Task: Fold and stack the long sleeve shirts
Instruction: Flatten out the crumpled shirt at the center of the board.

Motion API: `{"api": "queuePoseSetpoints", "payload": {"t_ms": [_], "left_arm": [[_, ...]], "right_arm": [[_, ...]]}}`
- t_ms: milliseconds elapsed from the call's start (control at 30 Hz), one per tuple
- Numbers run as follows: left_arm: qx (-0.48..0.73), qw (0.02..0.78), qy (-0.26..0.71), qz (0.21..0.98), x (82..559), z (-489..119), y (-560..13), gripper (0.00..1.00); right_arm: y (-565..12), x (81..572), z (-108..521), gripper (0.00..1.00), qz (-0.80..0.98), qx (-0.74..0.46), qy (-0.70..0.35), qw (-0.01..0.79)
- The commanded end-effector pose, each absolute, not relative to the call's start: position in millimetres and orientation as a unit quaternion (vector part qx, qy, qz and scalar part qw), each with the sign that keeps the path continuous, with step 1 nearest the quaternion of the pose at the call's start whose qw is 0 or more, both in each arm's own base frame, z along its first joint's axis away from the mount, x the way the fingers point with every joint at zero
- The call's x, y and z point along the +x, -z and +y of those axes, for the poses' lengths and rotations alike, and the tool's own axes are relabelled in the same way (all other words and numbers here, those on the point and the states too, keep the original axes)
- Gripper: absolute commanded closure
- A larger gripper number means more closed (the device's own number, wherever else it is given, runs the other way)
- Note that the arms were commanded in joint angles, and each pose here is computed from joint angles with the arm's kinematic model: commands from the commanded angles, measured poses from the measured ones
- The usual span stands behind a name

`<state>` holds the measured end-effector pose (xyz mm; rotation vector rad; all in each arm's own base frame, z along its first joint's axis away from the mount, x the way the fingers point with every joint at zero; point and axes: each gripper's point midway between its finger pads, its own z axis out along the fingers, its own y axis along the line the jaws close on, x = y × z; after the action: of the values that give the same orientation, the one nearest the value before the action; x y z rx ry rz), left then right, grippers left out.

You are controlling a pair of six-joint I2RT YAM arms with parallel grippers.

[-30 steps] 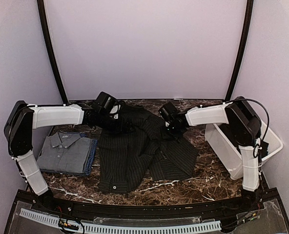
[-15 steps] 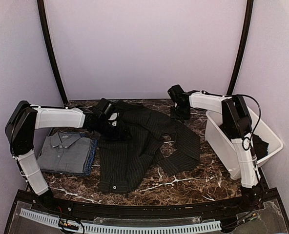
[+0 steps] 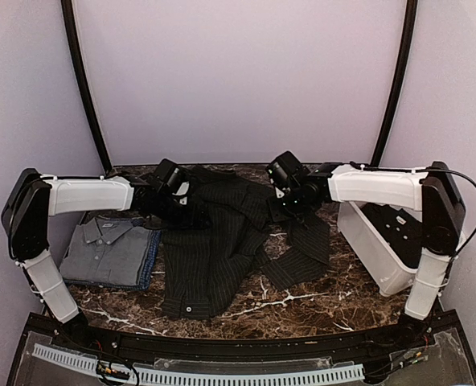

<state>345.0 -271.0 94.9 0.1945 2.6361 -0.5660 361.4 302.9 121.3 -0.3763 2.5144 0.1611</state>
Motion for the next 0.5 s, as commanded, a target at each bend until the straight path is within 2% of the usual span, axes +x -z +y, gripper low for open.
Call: {"api": "queuePoseSetpoints", "payload": {"t_ms": [0,167,467], "left_arm": [[0.065,0.247,0.203,0.945,352.8,-264.3,-124.6,0.06],[0.053,0.257,0.202,0.944,363.4,-257.9,-130.8,0.06],[0.044,0.253,0.203,0.945,372.6,-253.0,-129.1,0.06]], "right_arm": [[-91.3,318.9,311.0,0.53,0.950,-0.157,-0.092,0.256],[-59.6,285.4,328.3,0.54,0.951,-0.183,-0.114,0.224],[-32.2,281.8,345.3,0.54,0.954,-0.187,-0.098,0.214]]}}
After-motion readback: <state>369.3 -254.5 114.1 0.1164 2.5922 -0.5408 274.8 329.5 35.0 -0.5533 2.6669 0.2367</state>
